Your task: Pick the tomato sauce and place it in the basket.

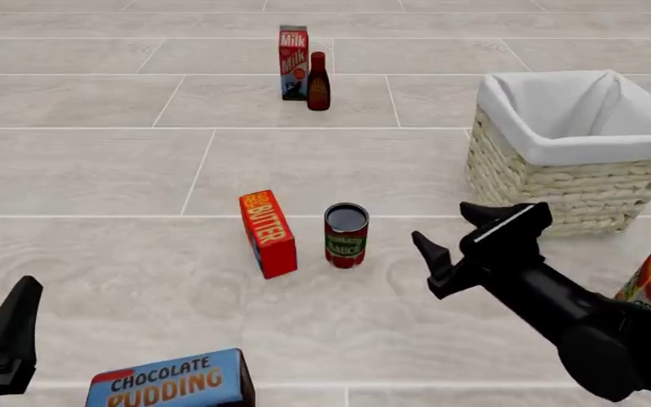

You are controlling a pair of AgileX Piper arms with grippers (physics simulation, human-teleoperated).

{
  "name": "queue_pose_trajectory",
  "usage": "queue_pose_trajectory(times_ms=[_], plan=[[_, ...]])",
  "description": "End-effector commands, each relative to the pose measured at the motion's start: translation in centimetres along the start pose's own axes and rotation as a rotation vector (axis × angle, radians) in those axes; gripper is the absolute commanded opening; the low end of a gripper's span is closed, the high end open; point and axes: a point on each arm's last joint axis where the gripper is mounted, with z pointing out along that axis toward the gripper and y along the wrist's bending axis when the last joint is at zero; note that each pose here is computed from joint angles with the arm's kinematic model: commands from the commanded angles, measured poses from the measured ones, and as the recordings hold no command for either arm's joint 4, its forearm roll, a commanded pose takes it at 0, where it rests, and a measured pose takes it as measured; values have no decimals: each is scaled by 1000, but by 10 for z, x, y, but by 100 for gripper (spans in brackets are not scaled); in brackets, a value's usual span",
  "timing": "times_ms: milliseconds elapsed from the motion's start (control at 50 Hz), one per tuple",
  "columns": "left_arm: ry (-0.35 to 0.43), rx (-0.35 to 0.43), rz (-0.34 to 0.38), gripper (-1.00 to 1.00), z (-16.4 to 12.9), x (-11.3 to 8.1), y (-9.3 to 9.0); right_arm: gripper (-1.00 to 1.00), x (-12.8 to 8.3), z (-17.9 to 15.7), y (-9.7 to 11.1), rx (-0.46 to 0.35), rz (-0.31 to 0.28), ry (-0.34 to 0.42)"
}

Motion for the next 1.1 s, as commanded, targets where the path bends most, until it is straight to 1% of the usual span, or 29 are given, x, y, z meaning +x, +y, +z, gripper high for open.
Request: queue_pose_trajectory(times_ms=[20,300,420,540,580,600,800,880,920,1100], plan=[[0,0,0,100,0,0,0,100,2,17,12,-50,-12,20],[0,0,0,100,0,0,0,100,1,35,24,-91,-15,33],[0,0,0,100,0,0,0,100,0,43,25,-96,-19,35],[0,0,0,100,0,0,0,100,1,54,32,-116,-11,44],[0,0,0,100,0,0,0,100,0,54,31,-112,-7,42],[0,0,0,100,0,0,0,100,0,56,29,-106,5,44],[0,0,0,100,0,0,0,100,-1,68,29,-102,18,39],[0,0,0,100,0,0,0,100,2,73,34,-115,33,50],[0,0,0,100,0,0,0,100,3,74,35,-118,27,50],[0,0,0,100,0,0,0,100,7,83,38,-122,41,67]])
